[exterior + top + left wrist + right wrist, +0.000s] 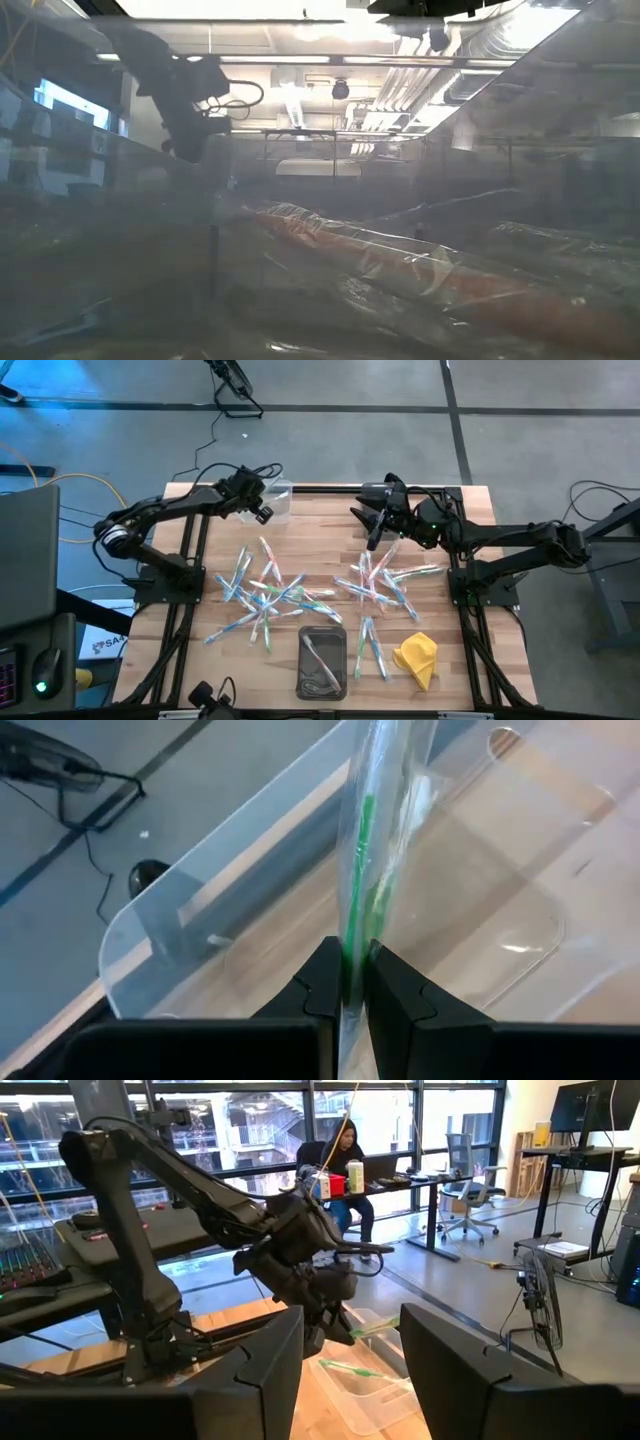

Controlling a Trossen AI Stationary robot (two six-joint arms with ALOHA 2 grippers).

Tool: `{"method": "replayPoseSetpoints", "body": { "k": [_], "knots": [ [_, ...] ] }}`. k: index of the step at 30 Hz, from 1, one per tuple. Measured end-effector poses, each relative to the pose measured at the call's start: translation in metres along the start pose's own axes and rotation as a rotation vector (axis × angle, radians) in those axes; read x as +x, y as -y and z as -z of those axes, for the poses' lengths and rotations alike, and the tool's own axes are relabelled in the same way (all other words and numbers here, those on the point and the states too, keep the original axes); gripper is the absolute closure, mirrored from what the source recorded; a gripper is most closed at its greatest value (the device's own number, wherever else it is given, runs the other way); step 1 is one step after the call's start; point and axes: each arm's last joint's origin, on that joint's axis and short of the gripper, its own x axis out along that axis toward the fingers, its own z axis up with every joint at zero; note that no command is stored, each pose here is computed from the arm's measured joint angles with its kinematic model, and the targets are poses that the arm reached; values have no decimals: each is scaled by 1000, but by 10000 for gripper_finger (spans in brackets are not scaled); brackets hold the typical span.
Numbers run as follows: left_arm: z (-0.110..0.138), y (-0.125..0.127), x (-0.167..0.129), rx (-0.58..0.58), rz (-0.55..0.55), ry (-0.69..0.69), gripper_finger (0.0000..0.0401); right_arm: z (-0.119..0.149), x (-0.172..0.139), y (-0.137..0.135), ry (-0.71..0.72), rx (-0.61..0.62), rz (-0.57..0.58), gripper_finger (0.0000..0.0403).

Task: Pick & Place Toothbrushes
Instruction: Put the green toothbrush into the transparent bin, then put the blue toothbrush into the top black bin

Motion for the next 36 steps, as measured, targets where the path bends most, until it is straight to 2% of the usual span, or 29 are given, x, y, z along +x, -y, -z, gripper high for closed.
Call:
{"method": "replayPoseSetpoints", "body": {
  "k": [8, 21, 24, 27, 36],
  "knots": [
    [1, -5, 3, -18, 11, -5, 376, 0, 0, 0, 0, 0, 0, 244],
    [2, -5, 3, -21, 26, -14, 301, 0, 0, 0, 0, -1, 0, 249],
    [1, -3, 3, -51, 77, -8, 292, 0, 0, 0, 0, -1, 0, 250],
    [0, -2, 3, -79, 117, 7, 305, 0, 0, 0, 0, -2, 0, 250],
    [-1, 1, 2, -124, 242, 11, 395, 0, 0, 0, 0, -4, 0, 251]
  ]
}}
